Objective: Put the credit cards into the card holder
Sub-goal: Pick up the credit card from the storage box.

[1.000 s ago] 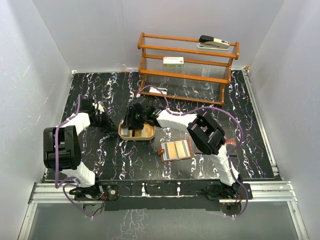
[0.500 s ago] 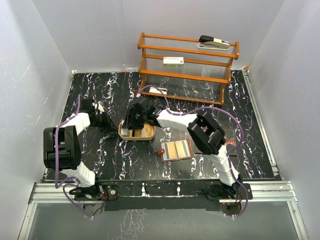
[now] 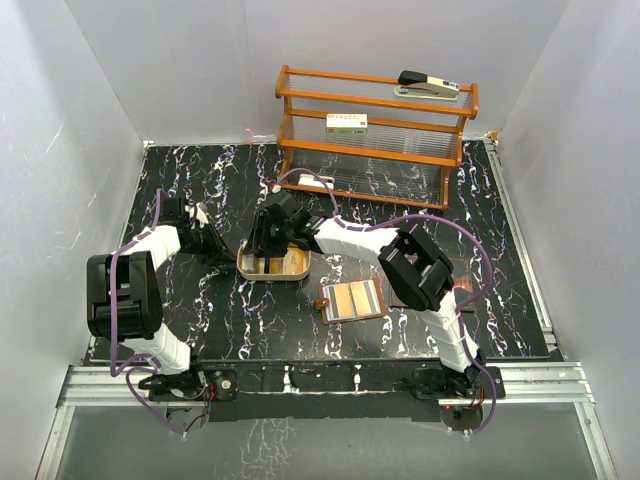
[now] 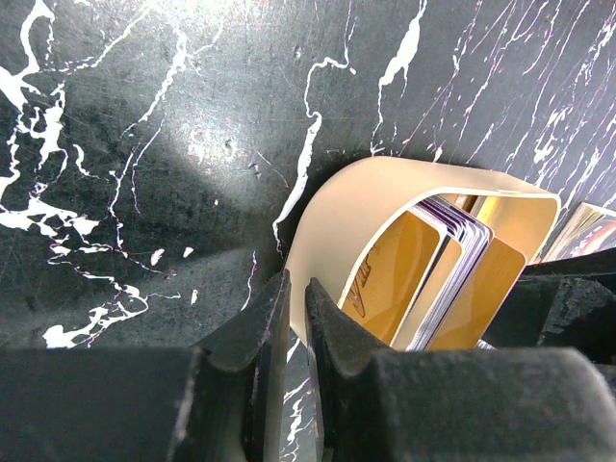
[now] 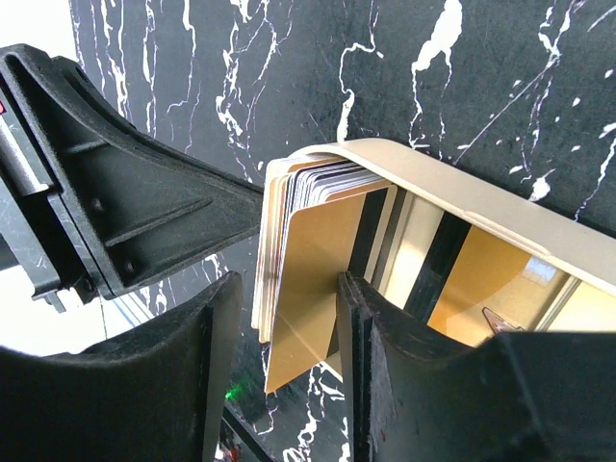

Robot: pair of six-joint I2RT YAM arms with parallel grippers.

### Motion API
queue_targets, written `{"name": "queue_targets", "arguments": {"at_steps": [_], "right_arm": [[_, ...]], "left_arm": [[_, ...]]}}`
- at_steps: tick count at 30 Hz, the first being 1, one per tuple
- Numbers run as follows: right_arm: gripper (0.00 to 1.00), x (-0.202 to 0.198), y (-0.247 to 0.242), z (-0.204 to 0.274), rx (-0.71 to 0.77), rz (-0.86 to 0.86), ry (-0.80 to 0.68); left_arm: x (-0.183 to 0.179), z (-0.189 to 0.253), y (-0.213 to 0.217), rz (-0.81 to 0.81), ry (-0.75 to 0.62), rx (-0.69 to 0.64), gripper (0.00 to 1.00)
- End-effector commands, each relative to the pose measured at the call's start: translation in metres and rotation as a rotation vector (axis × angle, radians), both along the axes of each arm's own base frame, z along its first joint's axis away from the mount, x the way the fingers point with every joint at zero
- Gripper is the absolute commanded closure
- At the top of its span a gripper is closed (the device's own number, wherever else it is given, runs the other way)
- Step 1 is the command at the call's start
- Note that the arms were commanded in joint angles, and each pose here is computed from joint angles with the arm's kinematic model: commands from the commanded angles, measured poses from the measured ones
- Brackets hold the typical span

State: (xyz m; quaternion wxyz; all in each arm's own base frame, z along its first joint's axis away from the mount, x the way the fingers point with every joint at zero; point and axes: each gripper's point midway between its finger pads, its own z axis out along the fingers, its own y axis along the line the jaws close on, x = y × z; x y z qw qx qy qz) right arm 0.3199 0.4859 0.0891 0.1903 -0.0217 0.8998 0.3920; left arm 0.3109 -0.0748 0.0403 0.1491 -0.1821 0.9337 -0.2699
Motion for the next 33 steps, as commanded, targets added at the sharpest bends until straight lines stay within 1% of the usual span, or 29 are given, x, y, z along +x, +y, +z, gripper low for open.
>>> {"name": "queue_targets", "arguments": {"at_steps": [1, 10, 13, 18, 21, 26, 28, 31, 33], "right_arm": [[0.60, 0.001, 0.025, 0.081, 0.174, 0.031, -0.118], [0.81, 0.003, 0.018, 0.078, 0.141, 0.008, -0.126], [0.86, 0.004, 0.012, 0.075, 0.110, -0.009, -0.128], [0.91, 0.004, -0.002, 0.071, 0.048, -0.039, -0.136], [0.93, 0.004, -0.008, 0.073, 0.023, -0.048, -0.149], [0.97, 0.004, -0.014, 0.080, 0.007, -0.047, -0.170], [1.00, 0.004, -0.017, 0.082, 0.000, -0.055, -0.172], [1.00, 0.006, -0.026, 0.086, -0.052, -0.028, -0.240], [1.00, 0.008, -0.036, 0.085, -0.100, -0.013, -0.285]], "left_arm": [[-0.007, 0.006, -0.012, -0.033, 0.009, -0.062, 0.89], [-0.007, 0.005, -0.011, -0.032, 0.012, -0.056, 0.89], [-0.007, 0.005, -0.010, -0.029, 0.013, -0.049, 0.89], [-0.006, 0.007, -0.006, -0.021, 0.011, -0.026, 0.88], [-0.001, 0.016, -0.003, -0.003, -0.014, -0.010, 0.87], [0.010, 0.043, 0.003, 0.035, -0.085, 0.022, 0.84], [0.014, 0.055, 0.005, 0.043, -0.115, 0.039, 0.84], [0.016, 0.073, 0.006, 0.035, -0.167, 0.045, 0.84], [0.014, 0.085, -0.002, -0.005, -0.196, 0.006, 0.84]]}}
